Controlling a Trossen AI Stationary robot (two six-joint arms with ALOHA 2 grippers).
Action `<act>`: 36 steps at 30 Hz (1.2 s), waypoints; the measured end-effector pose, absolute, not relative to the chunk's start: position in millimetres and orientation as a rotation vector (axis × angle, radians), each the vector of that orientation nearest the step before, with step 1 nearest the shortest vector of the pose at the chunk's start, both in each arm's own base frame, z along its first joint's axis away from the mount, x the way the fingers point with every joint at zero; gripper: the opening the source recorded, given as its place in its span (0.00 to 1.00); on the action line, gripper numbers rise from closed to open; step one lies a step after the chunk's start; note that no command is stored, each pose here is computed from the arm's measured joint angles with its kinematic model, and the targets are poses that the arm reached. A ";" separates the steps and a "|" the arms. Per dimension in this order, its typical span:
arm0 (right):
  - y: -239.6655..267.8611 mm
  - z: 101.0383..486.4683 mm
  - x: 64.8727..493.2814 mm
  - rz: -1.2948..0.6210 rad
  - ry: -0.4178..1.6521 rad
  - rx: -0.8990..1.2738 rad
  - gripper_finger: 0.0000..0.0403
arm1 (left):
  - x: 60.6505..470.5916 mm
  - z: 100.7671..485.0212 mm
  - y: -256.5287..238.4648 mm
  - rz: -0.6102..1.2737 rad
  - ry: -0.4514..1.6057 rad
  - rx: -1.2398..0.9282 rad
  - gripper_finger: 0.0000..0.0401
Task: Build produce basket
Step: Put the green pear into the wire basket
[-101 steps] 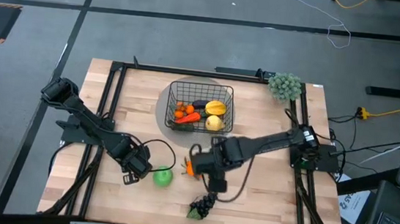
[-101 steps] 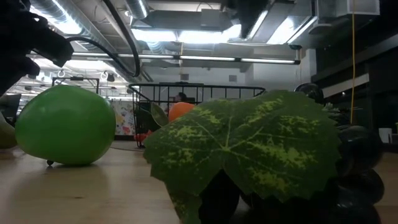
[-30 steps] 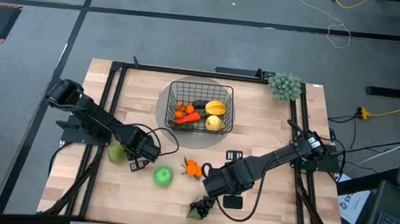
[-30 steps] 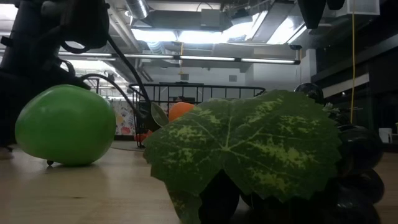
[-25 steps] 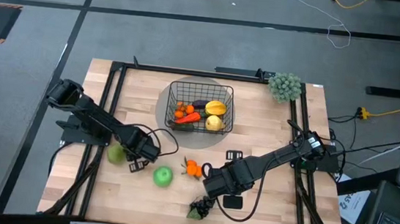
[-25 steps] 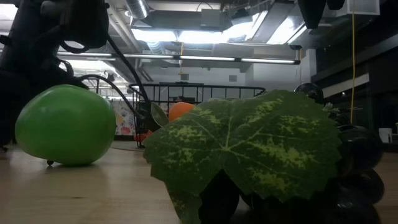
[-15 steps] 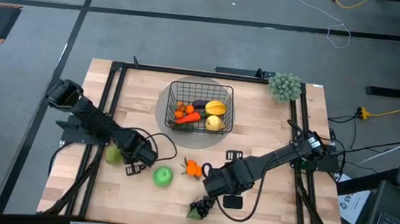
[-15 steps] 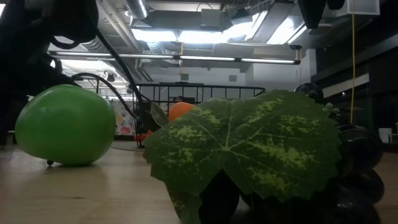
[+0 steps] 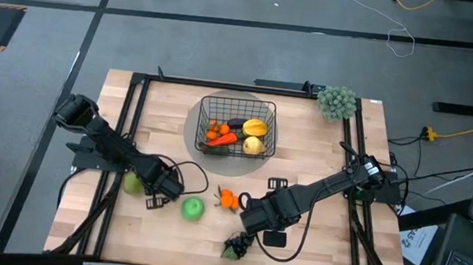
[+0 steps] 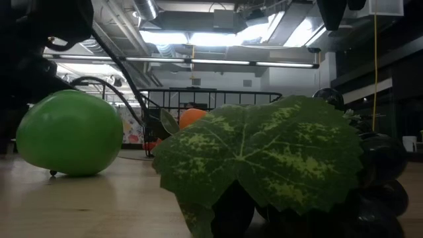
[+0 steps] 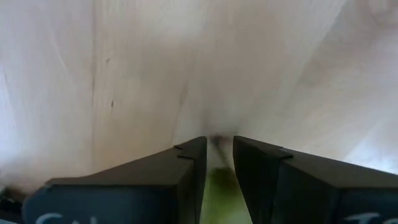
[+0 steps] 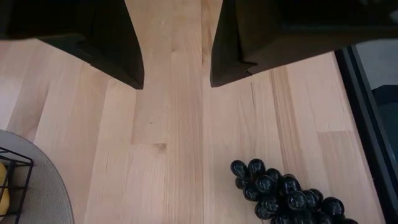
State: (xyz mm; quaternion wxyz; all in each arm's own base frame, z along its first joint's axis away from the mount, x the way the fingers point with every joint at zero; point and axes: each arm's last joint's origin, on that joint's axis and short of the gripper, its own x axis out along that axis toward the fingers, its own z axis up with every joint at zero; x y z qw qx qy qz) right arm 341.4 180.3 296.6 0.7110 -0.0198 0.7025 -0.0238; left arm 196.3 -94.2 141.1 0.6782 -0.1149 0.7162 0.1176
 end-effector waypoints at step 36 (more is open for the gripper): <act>180.2 296.7 341.4 -0.049 1.558 -0.047 0.43 | 227.8 218.7 -107.2 -0.129 1.580 0.135 0.00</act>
